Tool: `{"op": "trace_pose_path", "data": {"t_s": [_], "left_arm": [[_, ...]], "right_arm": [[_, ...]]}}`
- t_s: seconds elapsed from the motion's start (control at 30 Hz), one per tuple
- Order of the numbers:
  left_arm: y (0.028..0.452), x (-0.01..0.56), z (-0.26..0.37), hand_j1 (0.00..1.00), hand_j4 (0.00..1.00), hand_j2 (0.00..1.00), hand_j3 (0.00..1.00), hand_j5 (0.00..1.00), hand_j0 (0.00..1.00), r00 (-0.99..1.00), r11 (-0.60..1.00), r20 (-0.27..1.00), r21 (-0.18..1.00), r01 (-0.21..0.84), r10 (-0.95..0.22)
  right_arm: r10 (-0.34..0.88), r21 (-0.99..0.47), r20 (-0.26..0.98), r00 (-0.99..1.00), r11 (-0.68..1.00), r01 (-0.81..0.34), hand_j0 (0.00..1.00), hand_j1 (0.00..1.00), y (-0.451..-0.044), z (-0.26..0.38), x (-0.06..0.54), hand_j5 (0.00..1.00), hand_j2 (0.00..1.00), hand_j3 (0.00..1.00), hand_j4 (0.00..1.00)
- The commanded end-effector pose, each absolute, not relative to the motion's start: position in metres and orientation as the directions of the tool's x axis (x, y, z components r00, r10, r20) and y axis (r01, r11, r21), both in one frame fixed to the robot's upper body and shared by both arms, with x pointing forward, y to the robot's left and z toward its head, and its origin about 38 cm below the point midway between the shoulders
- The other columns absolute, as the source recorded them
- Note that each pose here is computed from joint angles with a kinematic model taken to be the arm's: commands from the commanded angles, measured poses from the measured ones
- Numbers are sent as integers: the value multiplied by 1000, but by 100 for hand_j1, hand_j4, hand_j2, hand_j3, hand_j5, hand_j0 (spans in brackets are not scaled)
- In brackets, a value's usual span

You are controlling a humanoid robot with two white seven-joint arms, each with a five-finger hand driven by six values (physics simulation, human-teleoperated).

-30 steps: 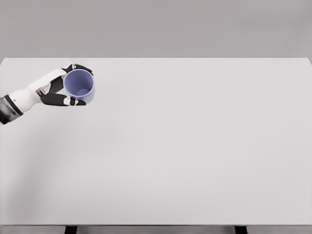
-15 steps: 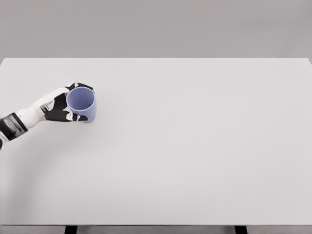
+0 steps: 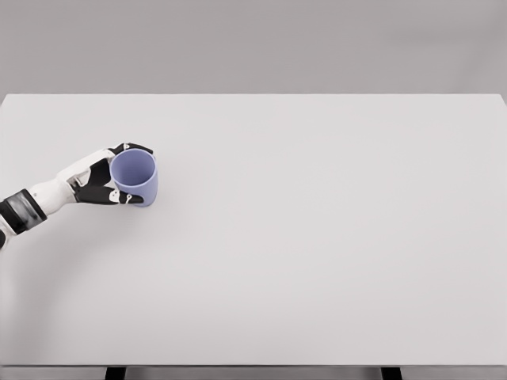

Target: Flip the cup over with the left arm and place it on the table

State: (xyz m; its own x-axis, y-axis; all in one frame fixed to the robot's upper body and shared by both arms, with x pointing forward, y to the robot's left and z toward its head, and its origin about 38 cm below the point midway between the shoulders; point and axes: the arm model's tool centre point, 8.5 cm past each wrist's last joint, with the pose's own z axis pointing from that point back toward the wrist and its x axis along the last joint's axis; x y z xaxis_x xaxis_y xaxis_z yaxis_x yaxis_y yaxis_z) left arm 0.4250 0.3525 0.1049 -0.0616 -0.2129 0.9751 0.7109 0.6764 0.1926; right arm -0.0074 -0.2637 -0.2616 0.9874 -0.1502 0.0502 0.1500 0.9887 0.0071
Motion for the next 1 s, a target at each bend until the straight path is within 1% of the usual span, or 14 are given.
{"op": "trace_pose_path", "data": {"t_s": [0.0,0.03,0.1,0.13,0.27,0.8,0.97], "left_arm": [[352,425,106,80,80,80,80,80,80,-63,677,976,192,711,-210],[352,425,105,86,86,86,86,86,86,-62,676,975,192,711,-212],[352,424,106,90,90,90,90,90,90,-64,674,975,194,713,-213],[352,424,105,94,94,94,94,94,94,-63,674,975,193,713,-213],[348,423,107,99,99,99,99,99,99,-71,665,975,195,721,-209],[352,426,118,100,100,100,100,100,100,-100,666,972,218,713,-211],[365,423,128,100,100,100,100,100,100,-111,664,966,243,707,-235]], "right_arm": [[-150,7,50,987,989,150,100,100,-264,-262,-7,100,100,100,100],[-150,7,50,987,989,150,100,100,-264,-262,-7,100,100,100,100],[-150,7,50,987,989,150,100,100,-264,-262,-7,100,100,100,100],[-150,7,50,987,989,150,100,100,-264,-262,-7,100,100,100,100],[-150,7,50,987,989,150,100,100,-264,-262,-7,100,100,100,100],[-150,7,50,987,989,150,100,100,-264,-262,-7,100,100,100,100],[-150,7,50,987,989,150,100,100,-264,-262,-7,100,100,100,100]]}}
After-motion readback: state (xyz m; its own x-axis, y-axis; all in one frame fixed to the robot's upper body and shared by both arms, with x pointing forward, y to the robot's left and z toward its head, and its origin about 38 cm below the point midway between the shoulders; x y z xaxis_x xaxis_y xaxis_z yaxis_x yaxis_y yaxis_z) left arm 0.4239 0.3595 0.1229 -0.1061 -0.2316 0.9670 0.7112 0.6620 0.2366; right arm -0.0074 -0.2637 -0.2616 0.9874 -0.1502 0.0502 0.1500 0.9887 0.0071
